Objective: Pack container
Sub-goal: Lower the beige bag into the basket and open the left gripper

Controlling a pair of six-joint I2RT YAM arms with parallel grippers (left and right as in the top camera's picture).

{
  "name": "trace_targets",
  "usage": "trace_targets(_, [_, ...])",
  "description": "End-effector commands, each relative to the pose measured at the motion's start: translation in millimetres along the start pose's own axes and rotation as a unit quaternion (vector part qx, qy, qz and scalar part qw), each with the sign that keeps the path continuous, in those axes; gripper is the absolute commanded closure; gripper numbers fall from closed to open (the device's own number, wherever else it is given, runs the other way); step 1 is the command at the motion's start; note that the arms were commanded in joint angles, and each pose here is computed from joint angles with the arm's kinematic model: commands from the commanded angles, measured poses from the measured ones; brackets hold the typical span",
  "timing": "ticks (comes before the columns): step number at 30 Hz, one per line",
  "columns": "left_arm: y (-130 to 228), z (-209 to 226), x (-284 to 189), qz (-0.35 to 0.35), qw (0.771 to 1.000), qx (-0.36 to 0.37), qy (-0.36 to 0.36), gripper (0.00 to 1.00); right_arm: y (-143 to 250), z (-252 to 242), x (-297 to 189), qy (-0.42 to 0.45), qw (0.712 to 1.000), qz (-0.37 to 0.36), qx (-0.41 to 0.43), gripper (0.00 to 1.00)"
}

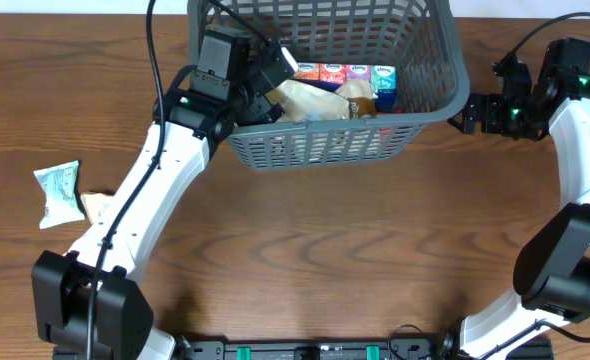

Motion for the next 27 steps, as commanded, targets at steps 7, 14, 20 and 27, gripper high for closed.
trace_targets(7, [-13,22,-32,-0.034,0.997,-0.017,-0.066,0.01,-6,2,1,0.005,1.0,-0.018,-0.02,0.01])
trace_targets(14, [-25,48,-89,-0.068,0.984,-0.026,-0.162,0.01,-6,2,1,0.005,1.0,-0.018,-0.02,0.01])
trace_targets(20, [-9,72,-135,-0.028,0.957,-0.095,-0.274,0.01,-6,2,1,0.005,1.0,-0.018,-0.02,0.01])
trace_targets(27, [55,76,-159,0.048,0.921,-0.265,-0.281,0.01,-5,2,1,0.006,1.0,-0.017,-0.024,0.01])
Point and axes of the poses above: each gripper's point midway between its finger pads, its own x axis out along the fingers, its own z axis along the line the jaws close on, y = z × x, the point moved 7 cm from there along -x, back along the fingers, and after that the axes turned 14 degrees about x, right-handed, at the moved point
